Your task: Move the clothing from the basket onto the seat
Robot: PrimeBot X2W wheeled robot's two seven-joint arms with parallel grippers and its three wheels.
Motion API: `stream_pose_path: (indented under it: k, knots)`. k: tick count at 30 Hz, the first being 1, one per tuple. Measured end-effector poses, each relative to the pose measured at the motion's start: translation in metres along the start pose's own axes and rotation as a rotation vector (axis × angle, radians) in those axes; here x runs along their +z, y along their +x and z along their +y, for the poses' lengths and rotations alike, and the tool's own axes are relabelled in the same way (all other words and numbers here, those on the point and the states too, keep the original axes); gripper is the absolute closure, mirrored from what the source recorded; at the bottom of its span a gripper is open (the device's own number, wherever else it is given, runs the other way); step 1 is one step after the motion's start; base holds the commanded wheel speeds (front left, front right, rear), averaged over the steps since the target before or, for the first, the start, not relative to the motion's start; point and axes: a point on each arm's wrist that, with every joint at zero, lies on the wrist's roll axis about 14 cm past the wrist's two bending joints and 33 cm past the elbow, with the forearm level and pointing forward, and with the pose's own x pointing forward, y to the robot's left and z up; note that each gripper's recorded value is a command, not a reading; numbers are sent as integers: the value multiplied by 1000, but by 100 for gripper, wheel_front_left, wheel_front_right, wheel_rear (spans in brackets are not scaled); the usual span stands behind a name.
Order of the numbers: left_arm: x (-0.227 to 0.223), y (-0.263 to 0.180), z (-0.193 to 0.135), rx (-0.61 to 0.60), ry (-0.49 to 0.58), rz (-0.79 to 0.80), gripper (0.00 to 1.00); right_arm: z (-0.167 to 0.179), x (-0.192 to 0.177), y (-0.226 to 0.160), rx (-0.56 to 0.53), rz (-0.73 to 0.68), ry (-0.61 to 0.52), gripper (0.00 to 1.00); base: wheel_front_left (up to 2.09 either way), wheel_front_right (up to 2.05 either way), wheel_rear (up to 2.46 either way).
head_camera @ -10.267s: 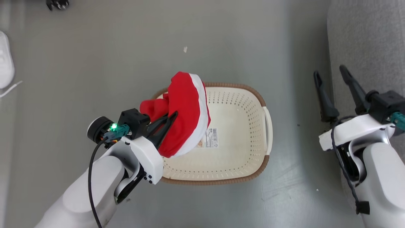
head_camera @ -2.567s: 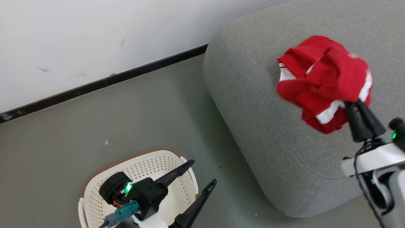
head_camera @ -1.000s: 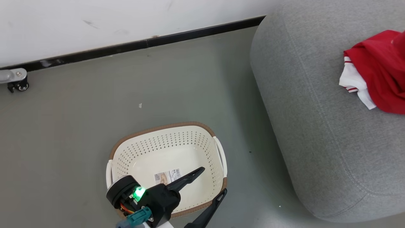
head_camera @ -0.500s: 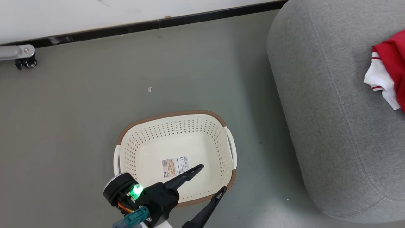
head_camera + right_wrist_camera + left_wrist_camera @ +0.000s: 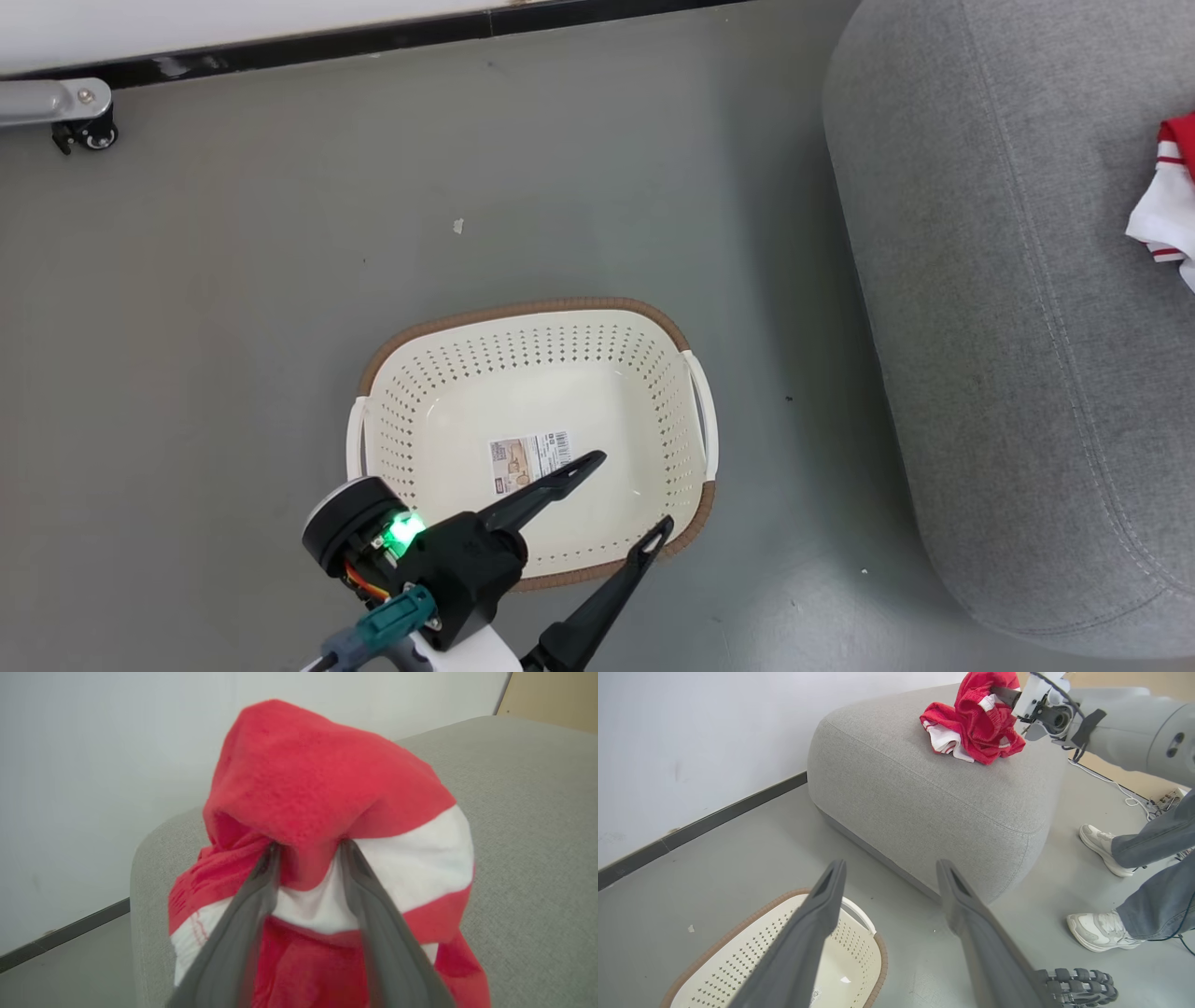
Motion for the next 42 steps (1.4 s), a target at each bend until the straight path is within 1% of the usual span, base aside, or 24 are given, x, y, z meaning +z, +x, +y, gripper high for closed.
stream_pose_path:
  k: [1, 2, 5, 16, 17, 21, 25, 31, 35, 42]
  knots:
    - [1, 0, 1, 2, -2, -8, 0, 0, 1, 1, 1, -2, -6, 6, 0, 0, 0]
    - [2, 1, 2, 5, -2, -11, 0, 1, 0, 2, 3, -2, -12, 0, 0, 0, 0]
    - [6, 2, 6, 11, 7, -30, 0, 3, 3, 3, 7, -10, -20, 0, 0, 0, 0]
    - [13, 5, 7, 21, 9, -79, 0, 4, 42, 2, 17, -126, -23, 0, 0, 0, 0]
    - [14, 5, 7, 24, 8, -89, 0, 2, 50, -2, 19, -152, -26, 0, 0, 0, 0]
    - [18, 5, 10, 41, 20, -111, 0, 0, 54, -18, 22, -176, -25, 0, 0, 0, 0]
    - [25, 4, 16, 67, 22, -145, 0, 7, 62, -32, 52, -209, -18, 0, 0, 0, 0]
    - [30, -3, 31, 150, 20, -183, 0, 34, 76, -52, 138, -257, -5, 0, 0, 0, 0]
    - [32, -11, 43, 211, 40, -198, 0, 54, 83, -62, 202, -279, 2, 0, 0, 0, 0]
    - [36, -36, 73, 377, 58, -240, 0, 86, 84, -80, 315, -283, 5, 0, 0, 0, 0]
